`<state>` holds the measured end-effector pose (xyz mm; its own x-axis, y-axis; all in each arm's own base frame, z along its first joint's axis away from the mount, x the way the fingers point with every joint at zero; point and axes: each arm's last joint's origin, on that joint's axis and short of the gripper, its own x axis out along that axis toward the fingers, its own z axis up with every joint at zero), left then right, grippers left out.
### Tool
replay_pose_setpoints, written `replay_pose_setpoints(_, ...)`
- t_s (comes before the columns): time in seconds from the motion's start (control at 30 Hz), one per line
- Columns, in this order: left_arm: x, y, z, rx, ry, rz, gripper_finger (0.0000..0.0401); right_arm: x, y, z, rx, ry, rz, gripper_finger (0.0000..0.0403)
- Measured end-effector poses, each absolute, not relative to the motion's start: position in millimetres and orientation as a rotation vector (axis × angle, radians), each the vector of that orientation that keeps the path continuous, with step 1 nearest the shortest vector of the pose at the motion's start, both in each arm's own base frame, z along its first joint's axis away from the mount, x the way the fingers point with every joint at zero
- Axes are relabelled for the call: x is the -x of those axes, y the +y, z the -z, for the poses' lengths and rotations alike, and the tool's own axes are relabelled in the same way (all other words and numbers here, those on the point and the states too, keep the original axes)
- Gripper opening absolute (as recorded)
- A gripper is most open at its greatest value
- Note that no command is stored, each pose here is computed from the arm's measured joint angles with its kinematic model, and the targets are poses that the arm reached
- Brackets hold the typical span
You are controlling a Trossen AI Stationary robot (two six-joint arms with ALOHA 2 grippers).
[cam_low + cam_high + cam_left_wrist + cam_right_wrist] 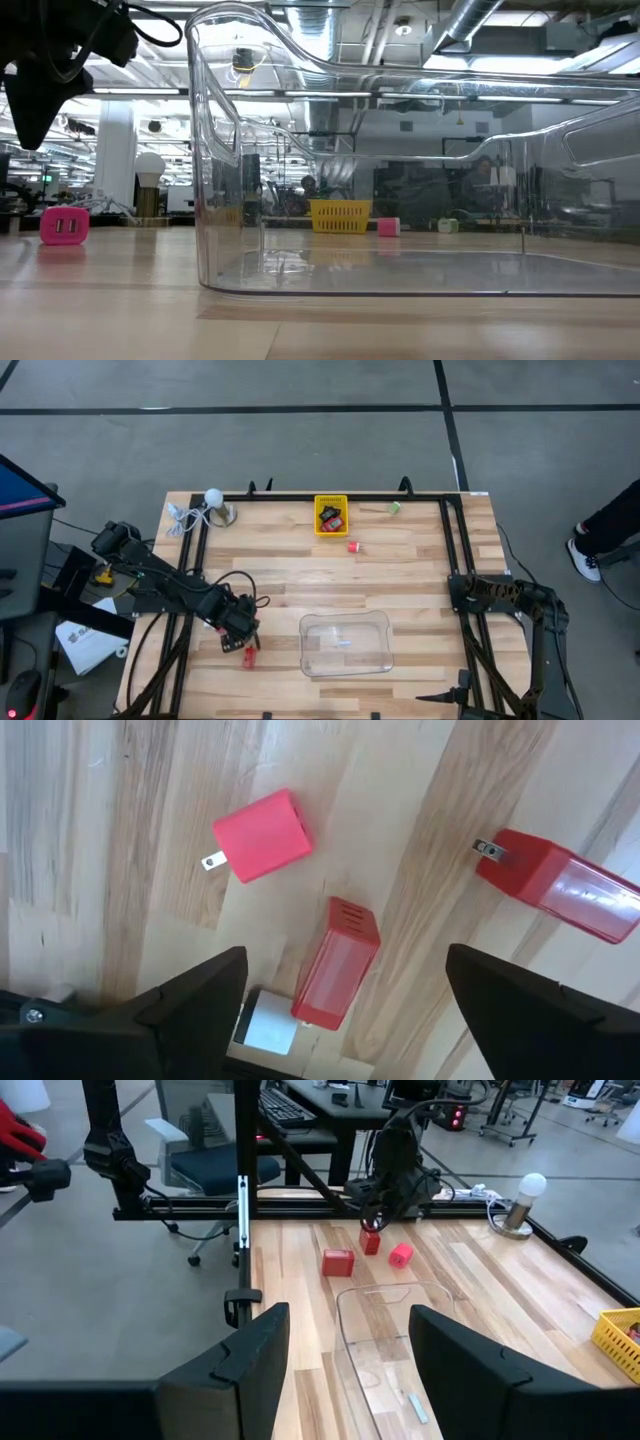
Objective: Pick & Place Office items
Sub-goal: Put the red charger adapter on the top into the transparent bin
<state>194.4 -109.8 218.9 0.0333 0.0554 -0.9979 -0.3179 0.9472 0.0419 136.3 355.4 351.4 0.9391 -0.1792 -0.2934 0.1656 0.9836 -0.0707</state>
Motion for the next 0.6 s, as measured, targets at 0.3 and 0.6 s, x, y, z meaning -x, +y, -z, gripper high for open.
replay_pose_setpoints(0.3, -200, -118, -201, 0.227, 1.622, -0.307, 0.034, -136, 355, -351, 0.048, 0.304, 0.176, 0.0201)
replay_pose_setpoints(0.6, -207, -118, -167, 0.12, 1.836, -0.39, 0.0349, -136, 355, -351, 0.064, 0.306, 0.174, 0.0201)
